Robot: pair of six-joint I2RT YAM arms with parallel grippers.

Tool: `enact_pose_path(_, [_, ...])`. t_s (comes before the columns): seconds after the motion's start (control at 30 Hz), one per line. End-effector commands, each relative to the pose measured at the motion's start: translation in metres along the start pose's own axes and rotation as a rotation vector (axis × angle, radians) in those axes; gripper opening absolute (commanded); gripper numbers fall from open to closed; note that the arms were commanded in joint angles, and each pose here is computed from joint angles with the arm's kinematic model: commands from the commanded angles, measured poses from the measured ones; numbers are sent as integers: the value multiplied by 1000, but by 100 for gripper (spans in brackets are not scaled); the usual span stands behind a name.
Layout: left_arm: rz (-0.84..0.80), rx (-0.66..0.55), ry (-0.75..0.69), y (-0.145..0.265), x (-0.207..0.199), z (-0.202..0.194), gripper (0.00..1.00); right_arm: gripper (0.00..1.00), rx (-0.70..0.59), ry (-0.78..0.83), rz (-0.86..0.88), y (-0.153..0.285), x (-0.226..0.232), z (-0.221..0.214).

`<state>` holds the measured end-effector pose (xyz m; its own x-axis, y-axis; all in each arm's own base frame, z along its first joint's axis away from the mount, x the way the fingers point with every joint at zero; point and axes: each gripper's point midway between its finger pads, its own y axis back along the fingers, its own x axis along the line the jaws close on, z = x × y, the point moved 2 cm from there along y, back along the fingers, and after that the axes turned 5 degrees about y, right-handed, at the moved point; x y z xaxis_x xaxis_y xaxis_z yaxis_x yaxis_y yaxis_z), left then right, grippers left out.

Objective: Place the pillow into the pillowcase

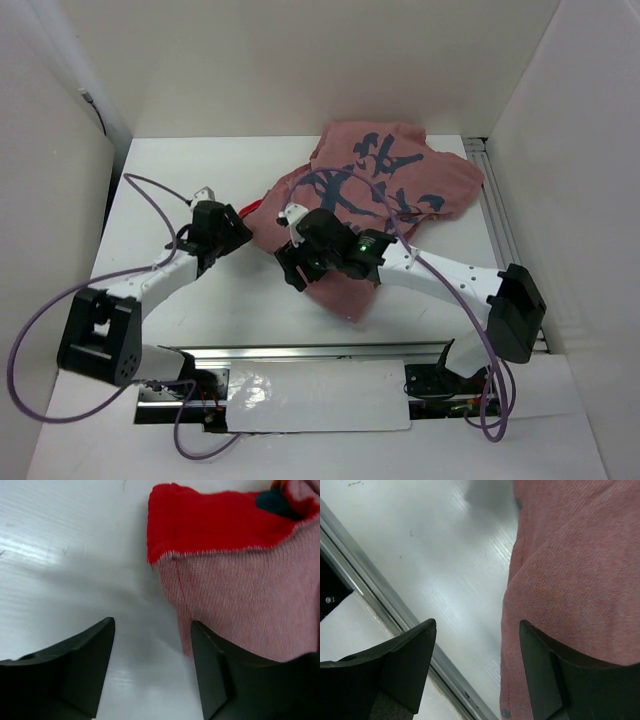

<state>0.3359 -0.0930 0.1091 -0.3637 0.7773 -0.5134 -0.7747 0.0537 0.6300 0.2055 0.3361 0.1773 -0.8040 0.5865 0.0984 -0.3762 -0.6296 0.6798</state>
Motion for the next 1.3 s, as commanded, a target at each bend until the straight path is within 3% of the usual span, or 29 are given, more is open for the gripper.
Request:
enact_pose_path(0.0, [-168,-25,-30,-25,-40,23,65,74,-56,34,-93,10,-10,26])
enact_pose_path(0.07, [-239,-1,-20,-38,-55,23,51,74,-46,34,-118,5,-14,28])
enact_pose_path(0.1, [-281,7,-23,-42,-68,28,33,74,-36,34,-140,6,-17,25])
enact_pose_path(0.13, [-304,63,-28,-53,-71,17,24,75,-46,33,-139,8,-17,30])
enact_pose_path(0.2, [-358,57,-21,-60,-91,28,6,80,-38,34,-163,4,-21,28])
enact_pose_path(0.27, [-351,79,-2,-76,-96,27,0,83,-47,42,-175,4,-23,30])
enact_pose_path(0.5, [-342,51,-6,-105,-143,78,0,88,-56,74,-320,-23,-49,45])
enact_pose_path(0.57, [-247,89,-10,-109,-129,72,0,86,-71,49,-365,-25,-61,55])
enact_pose_path(0.63, [-223,99,-9,-99,-117,64,5,85,-112,36,-412,-29,-71,68])
enact_pose_path(0.7, [-245,68,13,-89,-107,70,21,85,-116,58,-443,-39,-76,74])
enact_pose_path(0.73, [-229,92,19,-87,-90,58,45,85,-118,72,-456,-42,-78,78])
enact_pose_path(0.77, [-238,91,25,-81,-86,59,54,83,-132,69,-468,-41,-79,89])
enact_pose_path(0.87, [-220,89,40,-62,-68,61,69,81,-65,68,-525,-52,-95,82])
enact_pose_path(0.93, [-201,81,8,-56,-61,64,74,81,-59,48,-537,-51,-96,79])
enact_pose_path(1.1, [-197,118,-30,-50,-54,63,72,80,-8,58,-516,-54,-96,44])
enact_pose_path(1.27, [-257,175,-49,-38,-44,37,69,80,58,8,-649,-40,-115,21])
